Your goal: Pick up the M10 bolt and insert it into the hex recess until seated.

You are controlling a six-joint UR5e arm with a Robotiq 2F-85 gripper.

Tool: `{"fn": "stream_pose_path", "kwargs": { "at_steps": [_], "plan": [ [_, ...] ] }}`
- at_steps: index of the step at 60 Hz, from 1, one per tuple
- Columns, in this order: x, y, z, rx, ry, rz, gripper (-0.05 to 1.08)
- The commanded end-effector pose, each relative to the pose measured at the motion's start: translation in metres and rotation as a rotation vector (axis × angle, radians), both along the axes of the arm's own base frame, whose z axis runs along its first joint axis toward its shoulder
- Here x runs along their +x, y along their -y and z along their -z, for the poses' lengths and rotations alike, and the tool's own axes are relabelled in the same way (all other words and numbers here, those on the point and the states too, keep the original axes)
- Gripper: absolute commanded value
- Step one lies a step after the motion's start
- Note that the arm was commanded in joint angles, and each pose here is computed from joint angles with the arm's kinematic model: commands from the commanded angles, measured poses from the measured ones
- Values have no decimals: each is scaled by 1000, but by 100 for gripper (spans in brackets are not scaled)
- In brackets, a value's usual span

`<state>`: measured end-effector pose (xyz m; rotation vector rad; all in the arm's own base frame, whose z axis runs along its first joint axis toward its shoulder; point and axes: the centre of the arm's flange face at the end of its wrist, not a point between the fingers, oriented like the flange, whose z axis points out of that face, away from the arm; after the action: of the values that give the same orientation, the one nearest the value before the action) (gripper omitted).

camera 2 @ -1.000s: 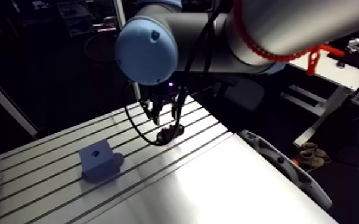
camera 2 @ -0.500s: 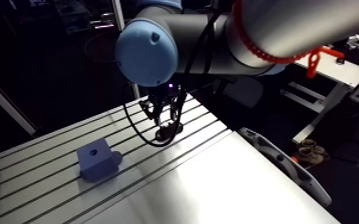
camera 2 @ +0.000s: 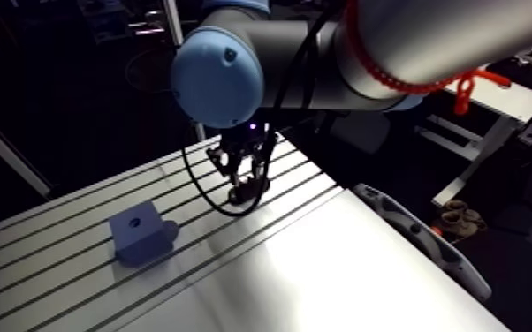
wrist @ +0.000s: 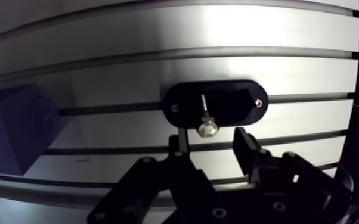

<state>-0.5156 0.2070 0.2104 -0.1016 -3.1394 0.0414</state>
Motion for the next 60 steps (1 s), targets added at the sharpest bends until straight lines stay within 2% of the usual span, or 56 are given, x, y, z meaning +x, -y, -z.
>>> {"fn": "stream_pose_path", "kwargs": {
  "at_steps": [1,60],
  "plan": [
    [-2,-1,1,14,-14,-4,49],
    [-5,1,6,4,-10,2,50]
  ]
}}
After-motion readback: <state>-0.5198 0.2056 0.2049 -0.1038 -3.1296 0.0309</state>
